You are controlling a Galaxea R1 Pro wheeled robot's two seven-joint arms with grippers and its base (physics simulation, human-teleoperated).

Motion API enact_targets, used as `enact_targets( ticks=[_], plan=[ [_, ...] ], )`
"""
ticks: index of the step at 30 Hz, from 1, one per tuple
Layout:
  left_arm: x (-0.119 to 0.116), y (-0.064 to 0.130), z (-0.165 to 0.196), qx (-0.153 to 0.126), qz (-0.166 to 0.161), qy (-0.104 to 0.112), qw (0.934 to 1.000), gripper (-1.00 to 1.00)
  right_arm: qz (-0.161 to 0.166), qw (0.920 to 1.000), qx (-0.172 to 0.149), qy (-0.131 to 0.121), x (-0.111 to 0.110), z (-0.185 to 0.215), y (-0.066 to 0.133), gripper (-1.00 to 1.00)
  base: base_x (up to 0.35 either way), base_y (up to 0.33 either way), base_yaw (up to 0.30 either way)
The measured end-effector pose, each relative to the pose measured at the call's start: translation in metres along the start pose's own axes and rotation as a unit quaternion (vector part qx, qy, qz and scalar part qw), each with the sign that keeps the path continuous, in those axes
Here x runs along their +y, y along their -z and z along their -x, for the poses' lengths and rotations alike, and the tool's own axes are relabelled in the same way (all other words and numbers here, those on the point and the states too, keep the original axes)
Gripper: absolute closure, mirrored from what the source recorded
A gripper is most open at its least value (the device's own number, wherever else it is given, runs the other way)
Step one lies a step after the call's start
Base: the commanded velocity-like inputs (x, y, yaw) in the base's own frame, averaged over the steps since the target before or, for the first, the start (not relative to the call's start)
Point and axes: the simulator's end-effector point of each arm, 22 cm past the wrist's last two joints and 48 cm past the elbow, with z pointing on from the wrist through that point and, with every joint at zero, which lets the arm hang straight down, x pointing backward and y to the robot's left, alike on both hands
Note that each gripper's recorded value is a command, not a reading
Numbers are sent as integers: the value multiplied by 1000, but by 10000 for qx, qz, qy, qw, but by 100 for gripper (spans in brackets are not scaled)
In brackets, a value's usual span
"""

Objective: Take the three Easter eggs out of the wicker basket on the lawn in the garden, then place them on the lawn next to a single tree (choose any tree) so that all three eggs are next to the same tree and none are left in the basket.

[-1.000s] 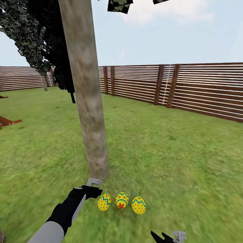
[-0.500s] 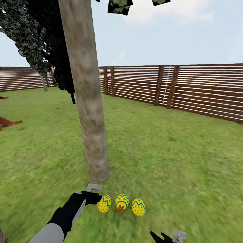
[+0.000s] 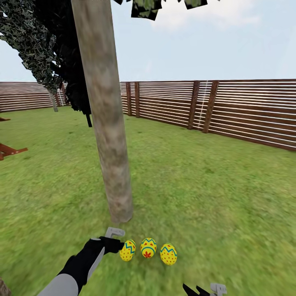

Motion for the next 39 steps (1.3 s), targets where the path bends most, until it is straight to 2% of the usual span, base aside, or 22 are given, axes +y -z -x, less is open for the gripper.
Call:
enact_targets(
  ticks=[5, 12, 19, 39],
  plan=[
    [-1, 1, -19, 218, -14, 24, 9998, -100, 1, 10000, 6, -11, 6, 4, 3, -100, 0, 0, 0],
    [-2, 9, -22, 317, -19, 37, 9995, -100, -73, 10000, 11, -18, 12, 11, 8, -100, 0, 0, 0],
    [0, 17, -12, 225, 19, 13, 9997, -100, -228, 9997, 15, -23, 13, 17, 13, -100, 0, 0, 0],
    [2, 43, 8, 180, 91, 7, 9998, -100, -260, 9996, 37, -59, 33, 32, 28, -100, 0, 0, 0]
  ],
)
